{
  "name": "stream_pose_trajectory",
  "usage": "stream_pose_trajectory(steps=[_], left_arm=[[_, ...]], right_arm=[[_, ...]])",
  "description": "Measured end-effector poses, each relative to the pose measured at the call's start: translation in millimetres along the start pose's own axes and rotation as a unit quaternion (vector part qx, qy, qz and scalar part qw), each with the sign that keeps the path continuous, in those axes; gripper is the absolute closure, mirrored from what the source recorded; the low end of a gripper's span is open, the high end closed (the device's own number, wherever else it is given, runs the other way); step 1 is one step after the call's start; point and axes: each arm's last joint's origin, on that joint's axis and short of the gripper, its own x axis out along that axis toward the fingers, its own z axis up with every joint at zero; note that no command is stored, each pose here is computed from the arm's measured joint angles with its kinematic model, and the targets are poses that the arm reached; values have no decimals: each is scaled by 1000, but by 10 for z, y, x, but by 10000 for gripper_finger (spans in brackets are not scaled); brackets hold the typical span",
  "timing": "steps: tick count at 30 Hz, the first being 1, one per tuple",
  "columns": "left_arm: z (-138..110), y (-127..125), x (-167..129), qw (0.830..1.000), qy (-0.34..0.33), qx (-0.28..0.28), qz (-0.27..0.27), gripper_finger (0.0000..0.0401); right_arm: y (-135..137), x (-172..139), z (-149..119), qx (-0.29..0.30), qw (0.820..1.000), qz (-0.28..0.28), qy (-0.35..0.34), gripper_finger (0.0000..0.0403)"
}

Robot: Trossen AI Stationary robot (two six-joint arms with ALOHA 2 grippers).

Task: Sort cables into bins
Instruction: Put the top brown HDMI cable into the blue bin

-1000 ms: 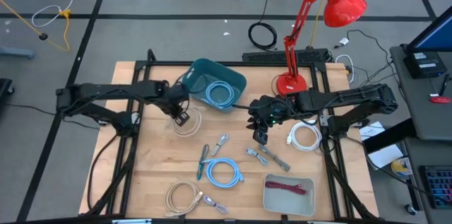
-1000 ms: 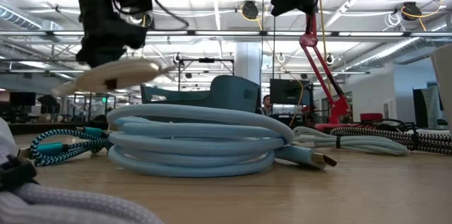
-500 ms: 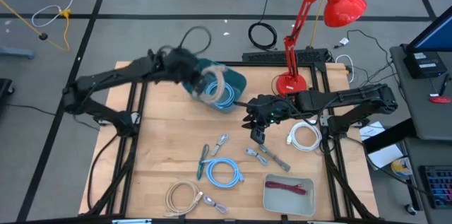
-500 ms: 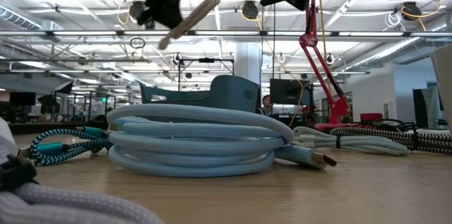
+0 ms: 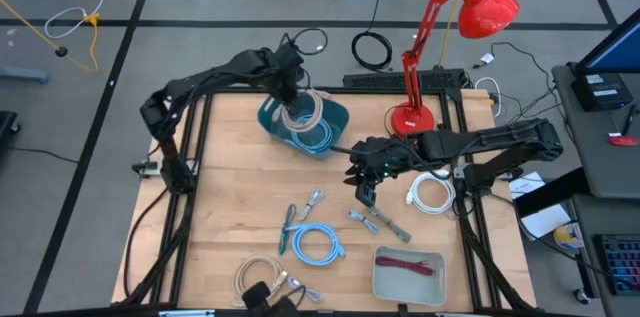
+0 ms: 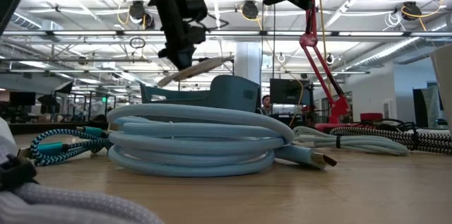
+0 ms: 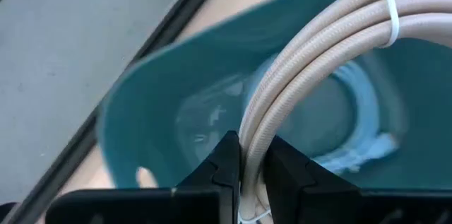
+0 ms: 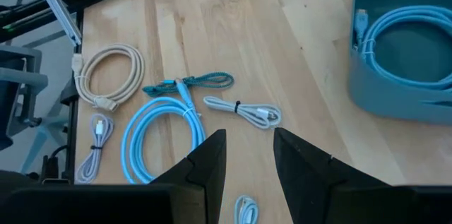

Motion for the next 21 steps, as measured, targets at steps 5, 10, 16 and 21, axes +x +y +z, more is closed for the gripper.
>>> stream_pose_trajectory(steps=[5,10,16,21], left_arm=[[11,148,144,1000,14,13,7,362],[-19,181,327,998,51,42,7,362],[-54,154,553,994,90,60,5,362],[-79,175,701,992,114,56,20,362]], right_arm=[[29,-2,-36,3,1000,-10,6,293],[26,-2,-44,9,1000,-12,10,293],[12,-4,-75,15,999,-19,26,293],[9,-4,-81,24,999,-20,30,293]])
